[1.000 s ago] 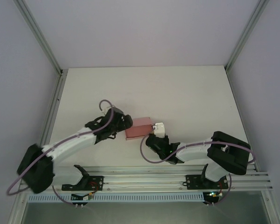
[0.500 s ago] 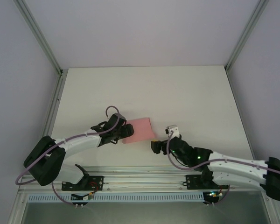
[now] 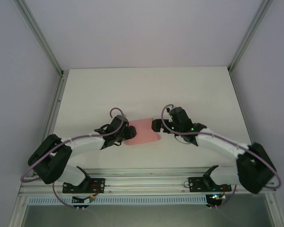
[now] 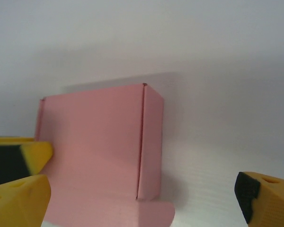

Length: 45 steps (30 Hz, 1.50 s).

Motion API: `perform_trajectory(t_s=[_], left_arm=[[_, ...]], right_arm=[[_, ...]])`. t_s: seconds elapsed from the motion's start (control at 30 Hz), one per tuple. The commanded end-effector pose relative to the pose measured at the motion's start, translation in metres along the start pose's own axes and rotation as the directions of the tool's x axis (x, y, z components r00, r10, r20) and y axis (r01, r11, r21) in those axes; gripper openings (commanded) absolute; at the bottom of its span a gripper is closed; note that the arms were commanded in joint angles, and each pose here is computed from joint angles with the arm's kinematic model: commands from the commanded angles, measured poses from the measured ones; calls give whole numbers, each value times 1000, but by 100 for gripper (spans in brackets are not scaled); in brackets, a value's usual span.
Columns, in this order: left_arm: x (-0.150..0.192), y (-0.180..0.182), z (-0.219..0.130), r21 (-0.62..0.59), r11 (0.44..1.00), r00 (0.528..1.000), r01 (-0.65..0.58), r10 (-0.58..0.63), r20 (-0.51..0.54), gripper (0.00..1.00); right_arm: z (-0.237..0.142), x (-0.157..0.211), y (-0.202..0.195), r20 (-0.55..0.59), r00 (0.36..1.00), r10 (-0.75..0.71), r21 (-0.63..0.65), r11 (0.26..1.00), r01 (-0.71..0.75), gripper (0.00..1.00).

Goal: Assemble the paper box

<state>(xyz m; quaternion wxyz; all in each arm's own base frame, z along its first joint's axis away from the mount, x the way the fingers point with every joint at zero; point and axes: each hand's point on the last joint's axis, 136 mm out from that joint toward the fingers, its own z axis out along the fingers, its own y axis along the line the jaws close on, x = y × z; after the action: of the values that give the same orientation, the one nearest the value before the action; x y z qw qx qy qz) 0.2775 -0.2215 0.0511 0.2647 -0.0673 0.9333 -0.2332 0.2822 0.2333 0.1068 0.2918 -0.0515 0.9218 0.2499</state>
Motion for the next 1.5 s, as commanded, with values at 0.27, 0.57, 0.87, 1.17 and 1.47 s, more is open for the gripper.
perform_trajectory(t_s=[0.27, 0.57, 0.87, 1.17, 1.47], left_arm=[[35, 24, -4, 151, 988, 1000, -18, 20, -13, 24], [20, 31, -19, 264, 958, 992, 115, -122, 10, 25], [22, 32, -15, 343, 917, 979, 202, -201, -40, 15], [22, 37, -19, 357, 907, 974, 222, -226, -30, 10], [8, 31, -36, 330, 933, 987, 141, -158, 24, 16]], right_arm=[[40, 15, 15, -297, 947, 122, -186, 965, -182, 100], [43, 34, 39, -415, 896, 158, -351, 881, -318, 100], [60, 50, 46, -499, 846, 189, -356, 845, -399, 100], [56, 46, 60, -488, 854, 182, -411, 815, -408, 100], [38, 36, 75, -450, 883, 134, -480, 797, -366, 48]])
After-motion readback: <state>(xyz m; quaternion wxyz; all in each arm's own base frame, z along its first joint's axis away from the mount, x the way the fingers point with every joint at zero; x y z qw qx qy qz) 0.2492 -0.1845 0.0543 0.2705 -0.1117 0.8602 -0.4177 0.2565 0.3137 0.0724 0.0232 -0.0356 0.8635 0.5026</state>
